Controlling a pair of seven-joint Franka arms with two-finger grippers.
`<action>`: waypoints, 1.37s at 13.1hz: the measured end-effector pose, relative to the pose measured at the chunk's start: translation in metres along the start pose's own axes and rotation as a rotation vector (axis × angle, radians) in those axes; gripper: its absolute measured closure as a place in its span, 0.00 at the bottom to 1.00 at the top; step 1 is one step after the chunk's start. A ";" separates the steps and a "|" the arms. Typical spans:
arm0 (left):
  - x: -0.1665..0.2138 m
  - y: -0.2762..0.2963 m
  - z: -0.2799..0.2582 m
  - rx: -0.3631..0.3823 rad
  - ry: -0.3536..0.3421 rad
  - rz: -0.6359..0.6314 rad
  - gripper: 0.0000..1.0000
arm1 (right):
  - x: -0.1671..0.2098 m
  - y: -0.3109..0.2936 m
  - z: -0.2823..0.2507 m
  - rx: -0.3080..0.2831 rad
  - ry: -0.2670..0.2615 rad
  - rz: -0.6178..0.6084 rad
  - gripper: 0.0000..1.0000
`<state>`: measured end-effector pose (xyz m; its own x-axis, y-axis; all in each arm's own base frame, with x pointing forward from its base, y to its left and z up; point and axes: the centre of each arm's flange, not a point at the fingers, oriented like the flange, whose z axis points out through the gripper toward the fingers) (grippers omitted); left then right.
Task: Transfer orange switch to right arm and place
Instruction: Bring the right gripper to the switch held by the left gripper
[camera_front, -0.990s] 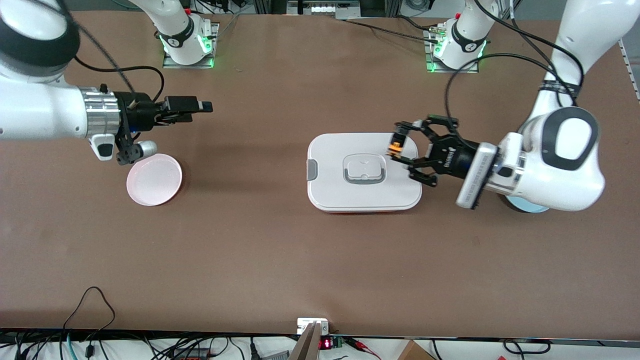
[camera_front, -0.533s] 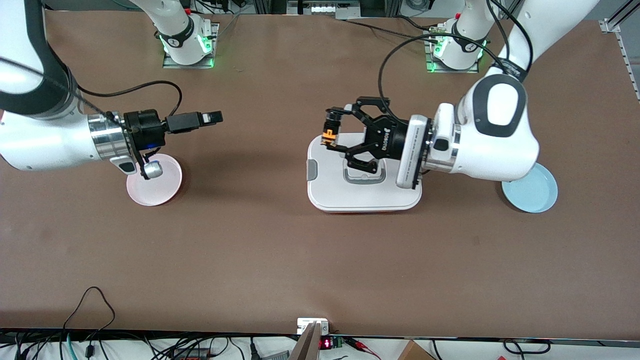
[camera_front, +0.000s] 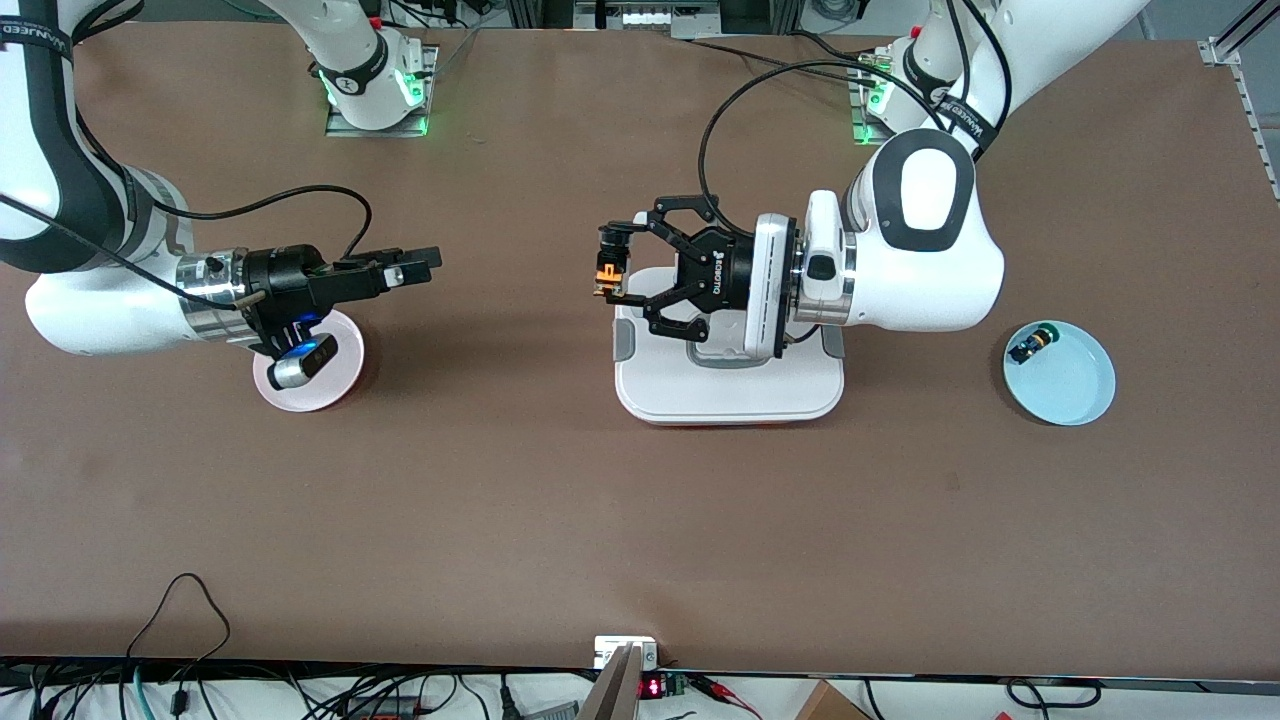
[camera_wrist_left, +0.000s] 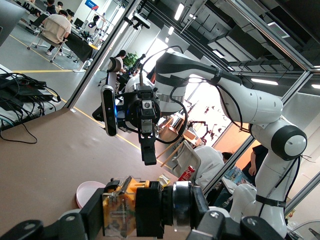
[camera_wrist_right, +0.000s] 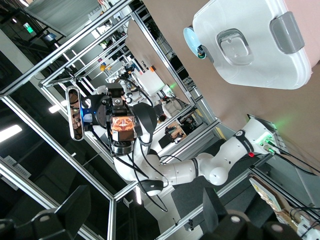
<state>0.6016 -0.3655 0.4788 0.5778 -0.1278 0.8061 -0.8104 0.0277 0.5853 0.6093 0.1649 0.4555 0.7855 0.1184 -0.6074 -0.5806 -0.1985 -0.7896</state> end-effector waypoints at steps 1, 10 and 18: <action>-0.001 0.000 0.000 0.000 -0.001 -0.001 0.28 | 0.001 0.001 0.002 0.005 0.000 0.023 0.00; -0.011 -0.001 0.005 -0.005 -0.015 -0.009 0.28 | 0.006 -0.006 0.066 0.093 0.008 0.127 0.00; -0.017 -0.003 0.006 -0.005 -0.022 -0.015 0.28 | 0.015 0.008 0.132 0.119 0.002 0.234 0.00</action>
<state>0.5938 -0.3697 0.4623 0.5879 -0.1497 0.7950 -0.8009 0.0302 0.5980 0.5885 0.2933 0.4284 0.6270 0.0812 -0.7748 -0.7677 -0.1048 -0.6322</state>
